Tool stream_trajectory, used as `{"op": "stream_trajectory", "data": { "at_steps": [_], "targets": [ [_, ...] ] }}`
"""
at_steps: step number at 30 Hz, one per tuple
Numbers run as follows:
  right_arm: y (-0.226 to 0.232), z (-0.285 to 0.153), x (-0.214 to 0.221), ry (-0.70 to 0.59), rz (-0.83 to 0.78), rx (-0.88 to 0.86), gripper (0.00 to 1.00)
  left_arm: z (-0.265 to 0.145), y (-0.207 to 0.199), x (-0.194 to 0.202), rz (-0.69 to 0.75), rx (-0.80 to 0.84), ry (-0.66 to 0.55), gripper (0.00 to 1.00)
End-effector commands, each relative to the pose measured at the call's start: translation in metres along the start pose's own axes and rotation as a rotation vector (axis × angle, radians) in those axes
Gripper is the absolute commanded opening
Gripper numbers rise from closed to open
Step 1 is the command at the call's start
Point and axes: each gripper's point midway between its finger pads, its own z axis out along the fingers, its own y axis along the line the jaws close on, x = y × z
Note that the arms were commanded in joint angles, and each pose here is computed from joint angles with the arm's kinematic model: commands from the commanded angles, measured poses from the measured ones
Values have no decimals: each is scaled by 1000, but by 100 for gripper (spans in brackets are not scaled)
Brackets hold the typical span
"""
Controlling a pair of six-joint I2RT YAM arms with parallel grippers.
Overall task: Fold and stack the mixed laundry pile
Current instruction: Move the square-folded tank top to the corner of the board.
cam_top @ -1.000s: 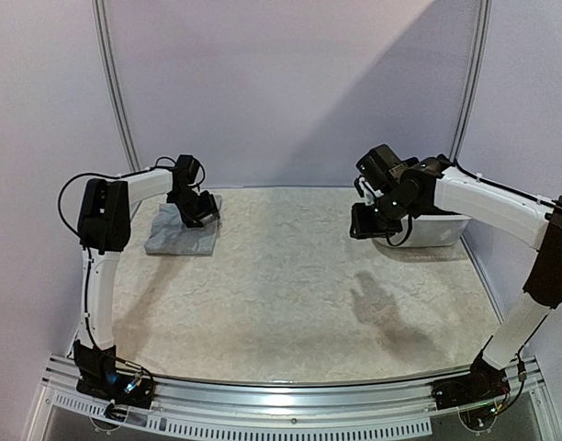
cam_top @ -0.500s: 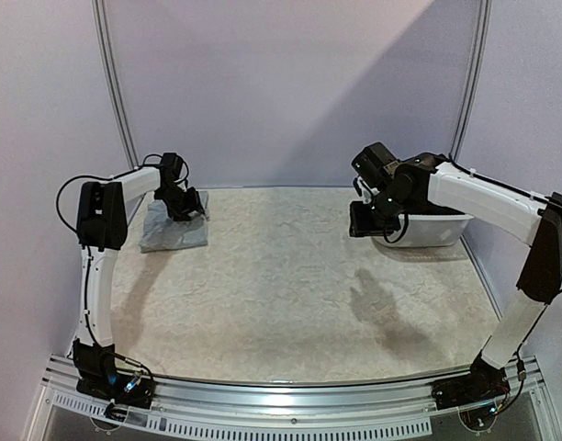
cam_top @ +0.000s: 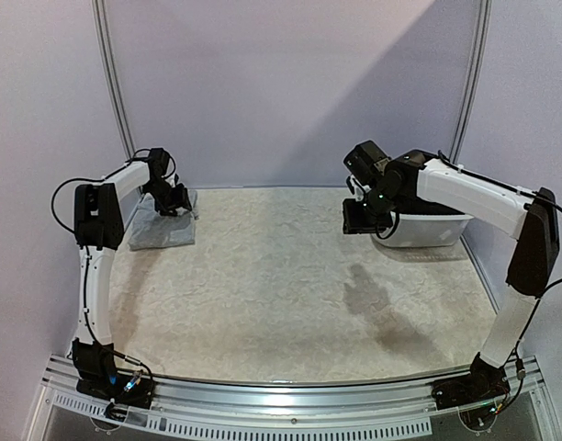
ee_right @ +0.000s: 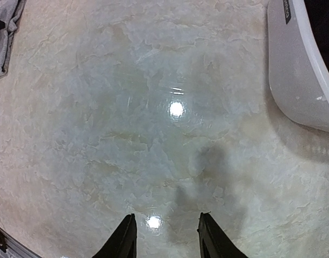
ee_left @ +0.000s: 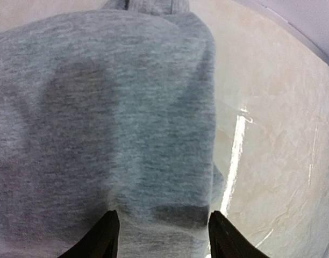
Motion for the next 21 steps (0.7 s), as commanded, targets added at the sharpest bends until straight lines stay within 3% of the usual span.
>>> {"op": "stream_trajectory", "data": {
  "at_steps": [1, 7, 21],
  "targets": [
    [4, -2, -8, -16, -10, -15, 40, -48, -41, -5, 69, 35, -51, 60],
    [3, -7, -9, -39, -12, -26, 40, -69, -85, 26, 118, 77, -20, 62],
    [-16, -27, 13, -63, 11, -21, 40, -4, -73, 130, 120, 39, 242, 56]
  ]
}}
